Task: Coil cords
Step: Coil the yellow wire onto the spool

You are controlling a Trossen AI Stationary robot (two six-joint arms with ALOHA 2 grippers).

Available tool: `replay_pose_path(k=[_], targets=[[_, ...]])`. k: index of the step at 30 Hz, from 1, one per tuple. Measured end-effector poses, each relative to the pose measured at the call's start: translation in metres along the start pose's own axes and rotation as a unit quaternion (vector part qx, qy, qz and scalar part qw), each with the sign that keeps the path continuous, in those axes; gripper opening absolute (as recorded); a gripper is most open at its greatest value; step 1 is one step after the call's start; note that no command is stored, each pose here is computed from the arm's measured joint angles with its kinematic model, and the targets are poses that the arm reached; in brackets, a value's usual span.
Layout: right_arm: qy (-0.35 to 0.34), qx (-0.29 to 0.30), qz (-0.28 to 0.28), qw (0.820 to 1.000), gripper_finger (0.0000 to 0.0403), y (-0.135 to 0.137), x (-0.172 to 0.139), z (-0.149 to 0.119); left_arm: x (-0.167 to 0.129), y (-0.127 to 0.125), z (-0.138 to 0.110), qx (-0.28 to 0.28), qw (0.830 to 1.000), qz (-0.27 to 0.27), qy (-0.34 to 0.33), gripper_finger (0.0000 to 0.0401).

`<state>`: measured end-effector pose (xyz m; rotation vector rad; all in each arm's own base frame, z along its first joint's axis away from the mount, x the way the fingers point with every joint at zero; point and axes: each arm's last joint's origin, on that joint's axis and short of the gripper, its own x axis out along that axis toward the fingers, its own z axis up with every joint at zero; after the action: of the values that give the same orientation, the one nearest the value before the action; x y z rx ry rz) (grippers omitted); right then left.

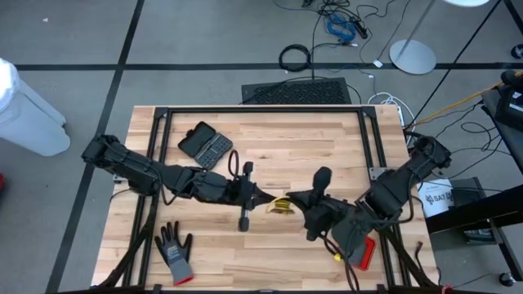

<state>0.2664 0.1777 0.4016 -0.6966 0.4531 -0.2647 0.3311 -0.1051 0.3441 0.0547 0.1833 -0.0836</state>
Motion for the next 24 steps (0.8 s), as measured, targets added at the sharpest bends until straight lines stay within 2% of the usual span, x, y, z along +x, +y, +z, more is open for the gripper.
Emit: replay_pose_path(k=[13,24], targets=[[0.004,0.035,-0.118,0.992,0.0000,0.008,-0.024,0.001,-0.002,0.004,0.005,-0.043,0.992,0.111,-0.027,0.0001],[0.012,0.077,-0.146,0.986,0.0000,0.008,-0.026,-0.006,-0.008,-0.014,0.017,-0.018,0.989,0.120,-0.086,0.0001]])
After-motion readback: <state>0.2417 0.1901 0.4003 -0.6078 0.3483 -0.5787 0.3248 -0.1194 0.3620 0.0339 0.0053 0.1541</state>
